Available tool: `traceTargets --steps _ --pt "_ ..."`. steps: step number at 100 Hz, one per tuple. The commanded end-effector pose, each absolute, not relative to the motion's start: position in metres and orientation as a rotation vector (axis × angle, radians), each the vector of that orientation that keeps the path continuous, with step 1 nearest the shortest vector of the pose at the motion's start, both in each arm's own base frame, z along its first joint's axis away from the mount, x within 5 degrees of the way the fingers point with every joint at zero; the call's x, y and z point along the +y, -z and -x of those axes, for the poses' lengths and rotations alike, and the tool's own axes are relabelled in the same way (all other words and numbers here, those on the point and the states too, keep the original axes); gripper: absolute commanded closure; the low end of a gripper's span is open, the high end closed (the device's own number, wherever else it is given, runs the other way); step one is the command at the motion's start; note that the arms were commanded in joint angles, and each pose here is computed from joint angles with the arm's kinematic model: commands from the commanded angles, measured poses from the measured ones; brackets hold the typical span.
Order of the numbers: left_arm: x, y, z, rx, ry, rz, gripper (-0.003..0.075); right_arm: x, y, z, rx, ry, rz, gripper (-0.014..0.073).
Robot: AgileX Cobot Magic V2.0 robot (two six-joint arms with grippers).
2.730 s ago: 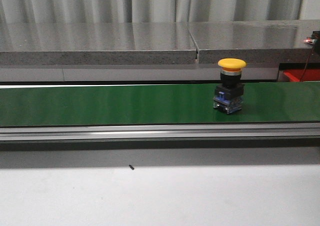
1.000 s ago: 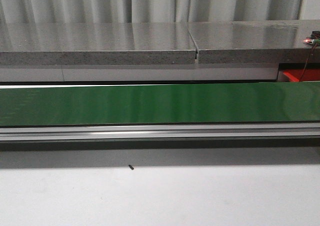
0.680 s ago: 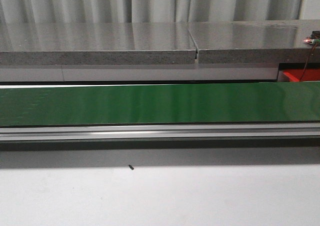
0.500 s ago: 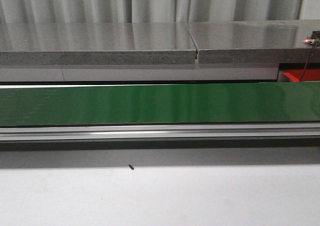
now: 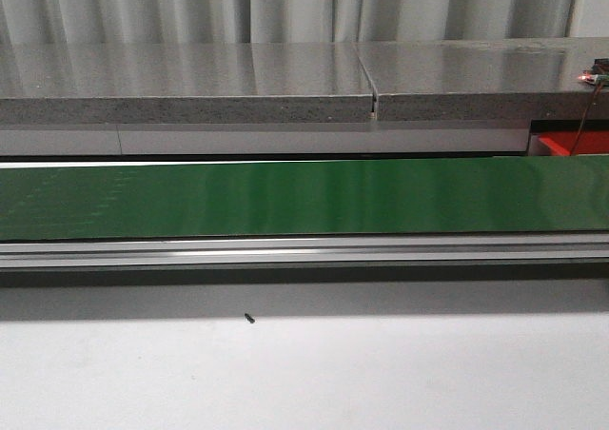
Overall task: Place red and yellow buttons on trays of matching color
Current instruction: 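Carry the second yellow button into the yellow tray and open the right gripper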
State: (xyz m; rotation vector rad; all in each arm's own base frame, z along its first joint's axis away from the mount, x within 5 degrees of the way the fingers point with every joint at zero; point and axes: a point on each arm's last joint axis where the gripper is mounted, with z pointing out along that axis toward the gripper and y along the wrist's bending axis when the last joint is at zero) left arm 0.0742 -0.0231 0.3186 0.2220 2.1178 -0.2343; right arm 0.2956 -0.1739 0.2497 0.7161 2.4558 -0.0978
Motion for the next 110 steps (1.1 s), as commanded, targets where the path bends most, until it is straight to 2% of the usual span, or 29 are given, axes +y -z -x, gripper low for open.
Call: traceTargets --steps 1,39,47,56,69,76,100,110 --pt "-0.024 -0.332 -0.077 2.033 0.25 -0.205 0.0741 -0.183 -0.26 -0.303 2.357 0.139 -0.705 0.049" --pt "-0.024 -0.332 -0.077 2.033 0.25 -0.205 0.0741 -0.191 -0.222 -0.316 2.42 0.124 -0.733 0.049" --pt "-0.024 -0.332 -0.077 2.033 0.25 -0.205 0.0741 -0.191 -0.221 -0.316 2.417 0.127 -0.733 0.0459" --pt "-0.024 -0.332 -0.077 2.033 0.25 -0.205 0.0741 -0.192 -0.221 -0.316 2.408 0.13 -0.732 0.0348" --pt "-0.024 -0.332 -0.077 2.033 0.25 -0.205 0.0741 -0.191 -0.225 -0.316 2.391 0.125 -0.752 0.009" --pt "-0.024 -0.332 -0.077 2.033 0.25 -0.205 0.0741 -0.19 -0.231 -0.314 2.376 0.128 -0.749 0.0025" --pt "-0.024 -0.332 -0.077 2.033 0.25 -0.205 0.0741 -0.18 -0.276 -0.299 2.283 0.176 -0.688 0.0036" --pt "-0.024 -0.332 -0.077 2.033 0.25 -0.205 0.0741 -0.168 -0.297 -0.29 2.273 0.195 -0.625 0.0146"
